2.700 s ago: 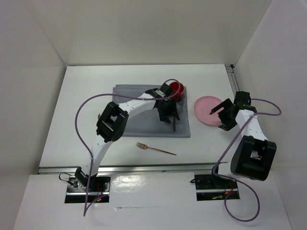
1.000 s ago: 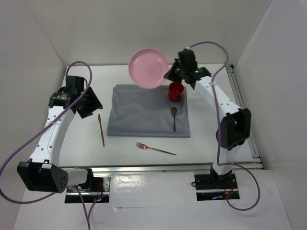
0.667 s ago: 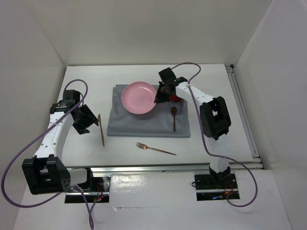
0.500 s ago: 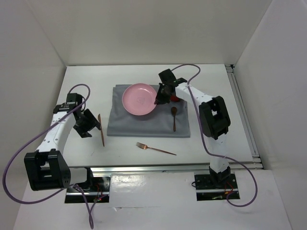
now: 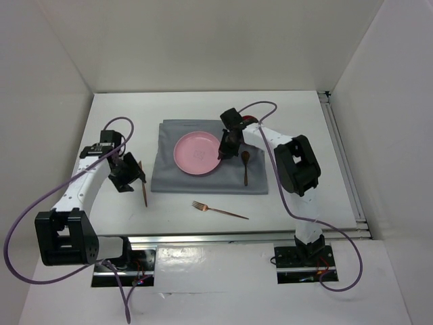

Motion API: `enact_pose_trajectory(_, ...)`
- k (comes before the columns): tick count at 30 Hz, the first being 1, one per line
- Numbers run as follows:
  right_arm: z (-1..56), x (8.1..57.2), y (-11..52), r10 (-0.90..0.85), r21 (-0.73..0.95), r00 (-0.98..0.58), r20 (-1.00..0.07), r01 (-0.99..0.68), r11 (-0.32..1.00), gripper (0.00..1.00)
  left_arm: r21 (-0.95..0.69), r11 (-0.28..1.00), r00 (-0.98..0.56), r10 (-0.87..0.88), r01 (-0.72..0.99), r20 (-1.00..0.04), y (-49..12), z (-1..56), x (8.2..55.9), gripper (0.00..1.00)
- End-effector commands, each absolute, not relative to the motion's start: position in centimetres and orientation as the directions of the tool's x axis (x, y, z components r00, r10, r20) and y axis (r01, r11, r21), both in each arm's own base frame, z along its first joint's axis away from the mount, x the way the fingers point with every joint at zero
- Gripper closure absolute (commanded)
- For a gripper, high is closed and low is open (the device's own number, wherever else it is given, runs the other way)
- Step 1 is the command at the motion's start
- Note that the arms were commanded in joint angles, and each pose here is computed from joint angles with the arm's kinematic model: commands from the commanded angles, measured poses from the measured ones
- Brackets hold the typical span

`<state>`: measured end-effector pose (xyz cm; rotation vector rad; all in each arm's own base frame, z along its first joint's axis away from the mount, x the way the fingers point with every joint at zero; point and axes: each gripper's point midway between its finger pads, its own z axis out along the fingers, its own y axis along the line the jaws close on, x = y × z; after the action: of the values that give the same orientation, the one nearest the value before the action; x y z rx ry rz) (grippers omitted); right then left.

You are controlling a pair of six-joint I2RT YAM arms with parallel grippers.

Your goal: Set the dinner table for one person

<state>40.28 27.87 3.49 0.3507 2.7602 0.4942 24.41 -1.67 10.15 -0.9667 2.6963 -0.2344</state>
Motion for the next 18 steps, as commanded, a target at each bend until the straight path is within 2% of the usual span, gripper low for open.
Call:
enact_pose_trajectory(1, 4.2, 40.3, 28.4, 0.308, 0.384, -0.911, -0.274, 0.19, 0.904, 0.97, -0.24, 0.814, -0.779, -0.578, -0.529, -0.244, -2.9, 11.7, 25.2, 0.33)
enact_pose_trajectory(4, 4.0, 40.0, 28.0, 0.319, 0.375, -0.908, -0.271, 0.205, 0.904, 0.87, -0.237, 0.836, -0.797, -0.545, -0.495, -0.261, -4.2, 12.2, 25.1, 0.33)
enact_pose_trajectory(5, 4.4, 40.0, 28.0, 0.32, 0.38, -0.906, -0.277, 0.202, 0.902, 0.79, -0.237, 0.841, -0.802, -0.537, -0.486, -0.261, -4.5, 12.2, 25.1, 0.33)
enact_pose_trajectory(6, 4.6, 39.8, 27.9, 0.32, 0.381, -0.906, -0.278, 0.202, 0.902, 0.58, -0.229, 0.846, -0.805, -0.53, -0.481, -0.266, -4.6, 12.2, 25.1, 0.33)
enact_pose_trajectory(8, 5.2, 39.8, 28.2, 0.316, 0.384, -0.902, -0.293, 0.192, 0.903, 0.43, -0.217, 0.844, -0.804, -0.534, -0.49, -0.262, -4.6, 11.9, 25.1, 0.33)
enact_pose_trajectory(10, 6.5, 39.6, 28.2, 0.306, 0.379, -0.894, -0.327, 0.173, 0.909, 0.34, -0.176, 0.845, -0.804, -0.534, -0.505, -0.261, -4.0, 11.0, 25.2, 0.33)
enact_pose_trajectory(13, 8.9, 39.4, 28.3, 0.282, 0.367, -0.879, -0.385, 0.134, 0.92, 0.28, -0.134, 0.844, -0.792, -0.534, -0.519, -0.295, -3.1, 10.3, 26.1, 0.33)
enact_pose_trajectory(18, 13.9, 38.9, 28.1, 0.262, 0.364, -0.831, -0.491, 0.077, 0.928, 0.28, -0.066, 0.835, -0.807, -0.546, -0.547, -0.225, -2.1, 6.6, 27.2, 0.38)
